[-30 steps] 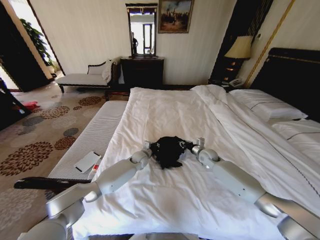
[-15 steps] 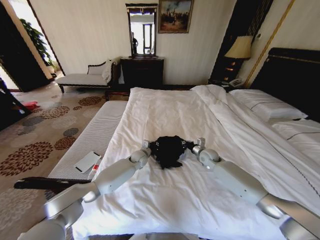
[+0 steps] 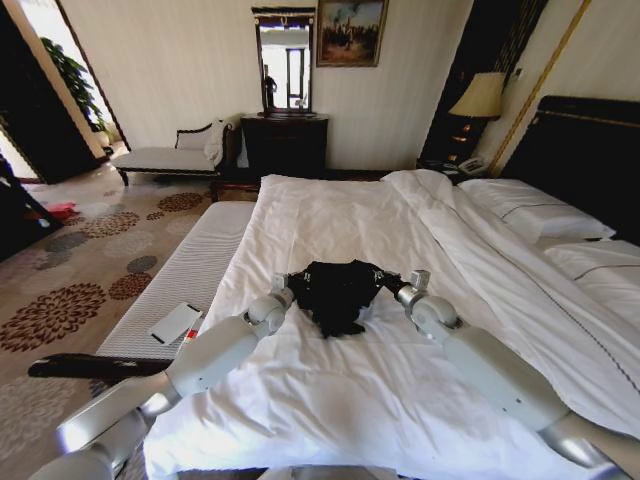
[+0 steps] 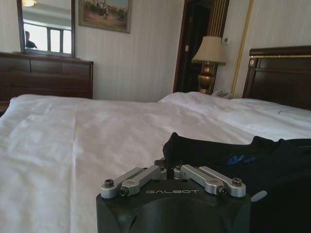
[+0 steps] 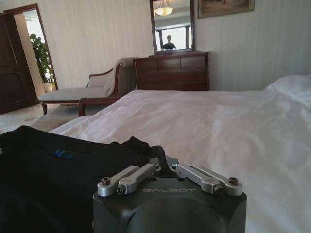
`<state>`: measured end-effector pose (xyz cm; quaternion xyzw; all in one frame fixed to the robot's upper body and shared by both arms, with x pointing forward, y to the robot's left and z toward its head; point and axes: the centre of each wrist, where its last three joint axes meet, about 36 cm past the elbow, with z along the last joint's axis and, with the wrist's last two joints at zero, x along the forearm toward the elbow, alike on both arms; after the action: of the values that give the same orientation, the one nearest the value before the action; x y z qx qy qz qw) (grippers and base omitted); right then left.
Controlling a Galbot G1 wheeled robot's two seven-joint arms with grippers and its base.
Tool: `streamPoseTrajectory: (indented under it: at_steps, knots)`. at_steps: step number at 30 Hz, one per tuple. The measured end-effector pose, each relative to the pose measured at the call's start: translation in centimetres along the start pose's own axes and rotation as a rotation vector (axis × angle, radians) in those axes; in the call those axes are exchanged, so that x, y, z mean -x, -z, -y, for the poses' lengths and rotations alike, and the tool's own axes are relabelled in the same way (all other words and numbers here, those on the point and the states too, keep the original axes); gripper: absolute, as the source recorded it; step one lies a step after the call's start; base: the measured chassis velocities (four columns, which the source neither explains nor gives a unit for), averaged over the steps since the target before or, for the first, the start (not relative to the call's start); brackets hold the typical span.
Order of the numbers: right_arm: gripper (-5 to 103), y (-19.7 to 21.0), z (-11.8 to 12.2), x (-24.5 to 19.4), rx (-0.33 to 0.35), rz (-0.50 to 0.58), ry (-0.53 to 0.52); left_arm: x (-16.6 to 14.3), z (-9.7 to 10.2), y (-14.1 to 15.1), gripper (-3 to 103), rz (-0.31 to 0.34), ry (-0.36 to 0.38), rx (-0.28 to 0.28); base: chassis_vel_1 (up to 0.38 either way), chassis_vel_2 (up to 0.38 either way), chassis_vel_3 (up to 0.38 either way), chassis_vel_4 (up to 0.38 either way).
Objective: Fold the clothes on the bed.
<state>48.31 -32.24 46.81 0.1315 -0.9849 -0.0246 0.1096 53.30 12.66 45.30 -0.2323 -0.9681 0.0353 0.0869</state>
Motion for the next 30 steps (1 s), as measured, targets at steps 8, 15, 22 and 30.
streamPoseTrajectory:
  at_steps: [8,15,22,30]
  knots:
    - [2,5.5,0.9,-6.2,-0.163,0.174,-0.013,-2.9,0.5,6.4,1,0.149,-0.028,0.015,0.000,0.000,0.000,0.000]
    - [2,10.1,-1.3,-10.6,-0.281,0.319,0.040,-7.2,1.1,13.3,1,0.288,-0.082,0.009,0.000,0.000,0.000,0.000]
    - [2,13.0,-4.9,-13.2,-0.342,0.419,0.116,-14.0,0.3,16.2,1,0.357,-0.102,0.058,0.000,0.000,0.000,0.000]
    - [2,15.7,-7.0,-15.5,-0.361,0.488,0.147,-21.7,0.6,18.5,1,0.415,-0.144,0.115,0.000,0.000,0.000,0.000]
